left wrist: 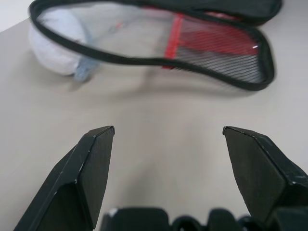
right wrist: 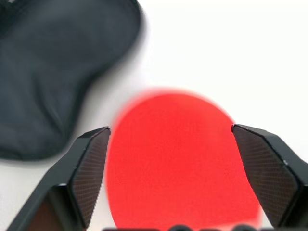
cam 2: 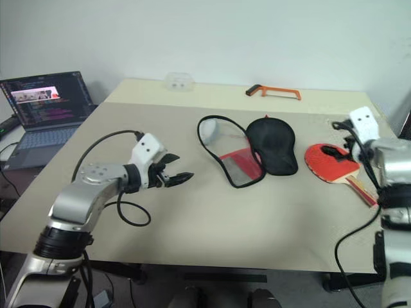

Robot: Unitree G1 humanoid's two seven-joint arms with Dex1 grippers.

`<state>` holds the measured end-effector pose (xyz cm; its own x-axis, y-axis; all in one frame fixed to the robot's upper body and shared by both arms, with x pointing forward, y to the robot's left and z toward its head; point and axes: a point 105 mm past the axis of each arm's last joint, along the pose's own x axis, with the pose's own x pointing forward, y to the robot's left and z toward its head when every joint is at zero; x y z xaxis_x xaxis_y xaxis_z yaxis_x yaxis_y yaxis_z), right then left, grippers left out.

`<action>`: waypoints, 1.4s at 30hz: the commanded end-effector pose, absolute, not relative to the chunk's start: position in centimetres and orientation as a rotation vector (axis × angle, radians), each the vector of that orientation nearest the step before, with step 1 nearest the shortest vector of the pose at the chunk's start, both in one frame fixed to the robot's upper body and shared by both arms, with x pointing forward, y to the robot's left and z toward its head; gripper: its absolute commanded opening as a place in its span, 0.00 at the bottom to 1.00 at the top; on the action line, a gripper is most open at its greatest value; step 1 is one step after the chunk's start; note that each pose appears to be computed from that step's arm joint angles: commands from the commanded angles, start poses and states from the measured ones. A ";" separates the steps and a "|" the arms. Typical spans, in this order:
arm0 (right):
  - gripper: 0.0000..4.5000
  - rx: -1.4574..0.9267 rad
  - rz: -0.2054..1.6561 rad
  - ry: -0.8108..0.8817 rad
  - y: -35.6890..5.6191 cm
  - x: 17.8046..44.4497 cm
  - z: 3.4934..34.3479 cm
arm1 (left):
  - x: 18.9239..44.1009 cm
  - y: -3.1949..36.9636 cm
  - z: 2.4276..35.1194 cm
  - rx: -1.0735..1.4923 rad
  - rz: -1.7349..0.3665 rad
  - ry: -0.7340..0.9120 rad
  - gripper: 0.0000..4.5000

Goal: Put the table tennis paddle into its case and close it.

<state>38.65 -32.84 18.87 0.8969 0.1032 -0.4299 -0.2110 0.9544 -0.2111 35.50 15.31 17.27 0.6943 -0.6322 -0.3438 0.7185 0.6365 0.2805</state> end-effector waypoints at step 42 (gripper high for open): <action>0.22 -0.199 0.166 0.683 -33.0 38.5 13.0 | 35.1 13.5 18.6 0.434 -0.836 0.165 0.88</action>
<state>37.86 -33.65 12.00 0.7318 0.0639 -0.6786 -0.2299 0.9604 -0.1574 35.30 13.33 17.15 0.6450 -0.6808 -0.3471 0.7640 0.5861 0.2700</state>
